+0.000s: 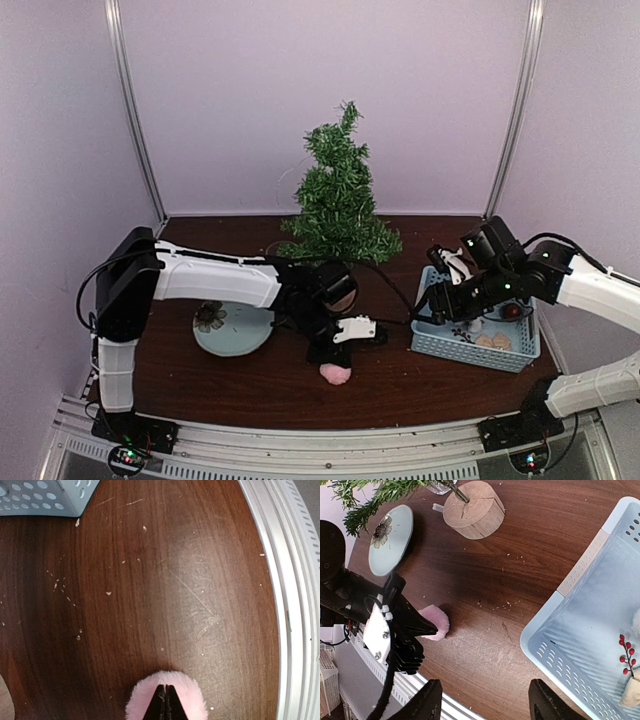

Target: Decorate the small christmas tree

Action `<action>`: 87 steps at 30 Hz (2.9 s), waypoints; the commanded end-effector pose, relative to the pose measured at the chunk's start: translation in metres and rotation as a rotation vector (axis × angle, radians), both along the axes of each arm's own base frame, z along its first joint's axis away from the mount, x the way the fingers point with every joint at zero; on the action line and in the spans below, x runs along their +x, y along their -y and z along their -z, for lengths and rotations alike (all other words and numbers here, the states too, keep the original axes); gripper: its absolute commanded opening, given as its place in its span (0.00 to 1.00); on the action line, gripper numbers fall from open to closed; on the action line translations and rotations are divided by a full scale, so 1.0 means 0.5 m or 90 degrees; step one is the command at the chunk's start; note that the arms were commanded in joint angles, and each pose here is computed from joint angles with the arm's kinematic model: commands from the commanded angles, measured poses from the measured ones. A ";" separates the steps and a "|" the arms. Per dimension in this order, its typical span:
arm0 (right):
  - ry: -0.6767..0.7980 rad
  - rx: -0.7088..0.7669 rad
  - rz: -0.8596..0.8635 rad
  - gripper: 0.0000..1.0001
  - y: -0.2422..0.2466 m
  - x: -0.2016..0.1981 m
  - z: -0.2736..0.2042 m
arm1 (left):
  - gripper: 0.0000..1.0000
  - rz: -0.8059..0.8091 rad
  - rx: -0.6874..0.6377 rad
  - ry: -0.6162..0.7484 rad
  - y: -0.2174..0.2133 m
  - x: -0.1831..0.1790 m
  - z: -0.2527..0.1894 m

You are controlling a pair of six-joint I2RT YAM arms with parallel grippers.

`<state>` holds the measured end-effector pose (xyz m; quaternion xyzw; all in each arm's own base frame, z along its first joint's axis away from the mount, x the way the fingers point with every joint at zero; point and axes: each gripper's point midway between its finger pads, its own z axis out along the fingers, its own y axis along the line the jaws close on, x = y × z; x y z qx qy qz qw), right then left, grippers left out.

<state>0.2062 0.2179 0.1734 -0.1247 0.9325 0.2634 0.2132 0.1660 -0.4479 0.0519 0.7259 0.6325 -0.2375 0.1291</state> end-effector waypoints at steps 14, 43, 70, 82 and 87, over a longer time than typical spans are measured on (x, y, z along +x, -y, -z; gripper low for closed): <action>-0.029 0.190 -0.032 0.78 -0.112 0.028 0.041 | 0.00 -0.243 -0.245 0.023 0.005 0.084 -0.185; 0.199 0.280 -0.331 0.81 -0.269 -0.054 -0.047 | 0.00 -0.214 -0.448 -0.075 0.039 0.041 -0.418; 0.215 0.171 -0.315 0.00 -0.216 -0.048 -0.060 | 0.00 -0.237 -0.394 -0.034 -0.051 0.031 -0.405; 0.222 0.184 -0.379 0.00 -0.238 -0.068 -0.099 | 0.21 -0.172 -0.367 -0.013 -0.009 0.011 -0.414; 0.223 0.182 -0.384 0.00 -0.241 -0.068 -0.102 | 0.21 -0.166 -0.377 -0.019 0.006 0.013 -0.415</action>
